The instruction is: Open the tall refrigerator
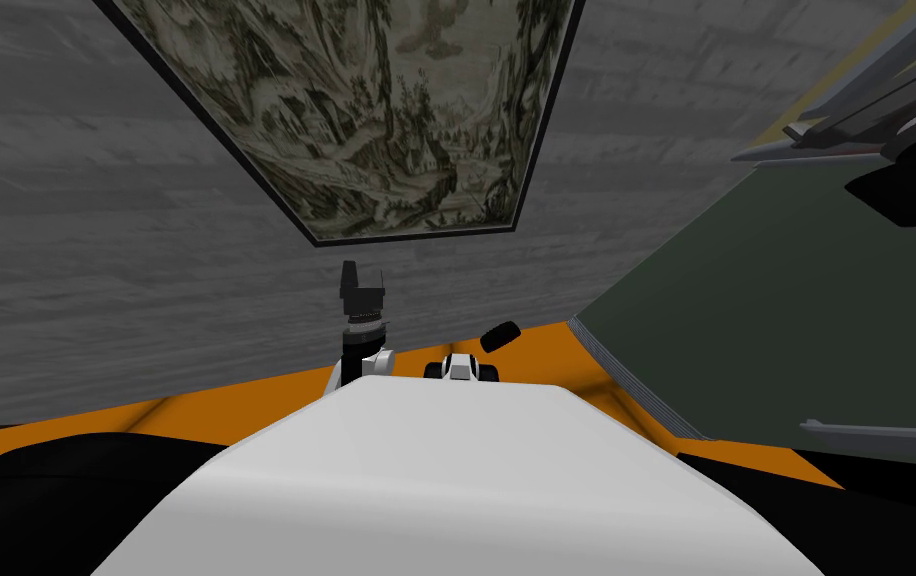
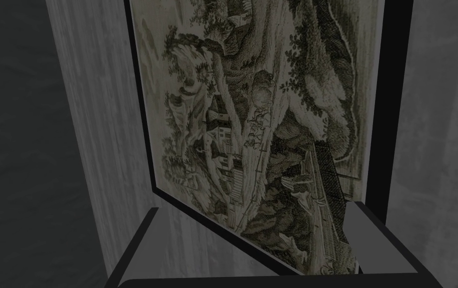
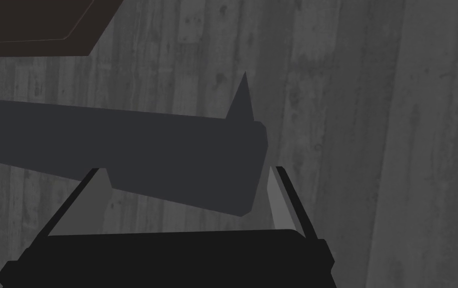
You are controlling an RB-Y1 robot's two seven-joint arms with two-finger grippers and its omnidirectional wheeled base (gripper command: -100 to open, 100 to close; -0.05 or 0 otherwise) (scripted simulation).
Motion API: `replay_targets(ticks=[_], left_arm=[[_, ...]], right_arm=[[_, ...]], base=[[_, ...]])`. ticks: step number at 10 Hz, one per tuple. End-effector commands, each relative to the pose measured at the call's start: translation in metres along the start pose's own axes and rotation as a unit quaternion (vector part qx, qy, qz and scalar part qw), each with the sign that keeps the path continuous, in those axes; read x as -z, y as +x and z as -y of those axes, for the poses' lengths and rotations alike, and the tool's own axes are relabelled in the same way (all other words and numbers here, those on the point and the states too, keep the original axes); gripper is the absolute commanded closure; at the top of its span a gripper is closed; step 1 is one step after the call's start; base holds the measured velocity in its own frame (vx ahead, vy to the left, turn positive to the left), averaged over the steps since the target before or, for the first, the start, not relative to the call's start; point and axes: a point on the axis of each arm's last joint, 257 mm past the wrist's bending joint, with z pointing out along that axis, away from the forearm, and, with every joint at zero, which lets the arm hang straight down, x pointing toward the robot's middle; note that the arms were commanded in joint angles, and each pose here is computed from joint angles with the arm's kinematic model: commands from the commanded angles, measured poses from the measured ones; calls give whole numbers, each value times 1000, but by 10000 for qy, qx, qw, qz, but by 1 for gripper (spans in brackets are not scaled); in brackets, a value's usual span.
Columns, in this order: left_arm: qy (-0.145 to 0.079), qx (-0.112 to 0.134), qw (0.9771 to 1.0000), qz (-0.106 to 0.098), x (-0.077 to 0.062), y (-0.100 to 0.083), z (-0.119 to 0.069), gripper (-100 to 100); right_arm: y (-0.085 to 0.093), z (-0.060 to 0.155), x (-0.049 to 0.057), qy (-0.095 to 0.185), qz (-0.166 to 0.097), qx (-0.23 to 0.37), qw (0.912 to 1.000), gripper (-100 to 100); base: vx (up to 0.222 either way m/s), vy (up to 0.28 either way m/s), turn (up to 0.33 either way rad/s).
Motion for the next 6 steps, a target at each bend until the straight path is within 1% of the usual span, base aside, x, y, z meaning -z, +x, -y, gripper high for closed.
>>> replay_targets(ticks=[1,4,5,6], left_arm=[[0,0,10000,0,0,0,0,0],[0,0,10000,0,0,0,0,0],[0,0,10000,0,0,0,0,0],[0,0,10000,0,0,0,0,0]], right_arm=[[1,25,-3,192,-28,55,9998,-100],[0,28,-3,219,-19,42,9997,-100],[-5,14,-4,-46,44,-25,10000,-100],[-5,19,-4,-48,50,-33,10000,-100]], base=[[6,4,12],[-2,-2,-5],[0,0,0],[4,4,14]])
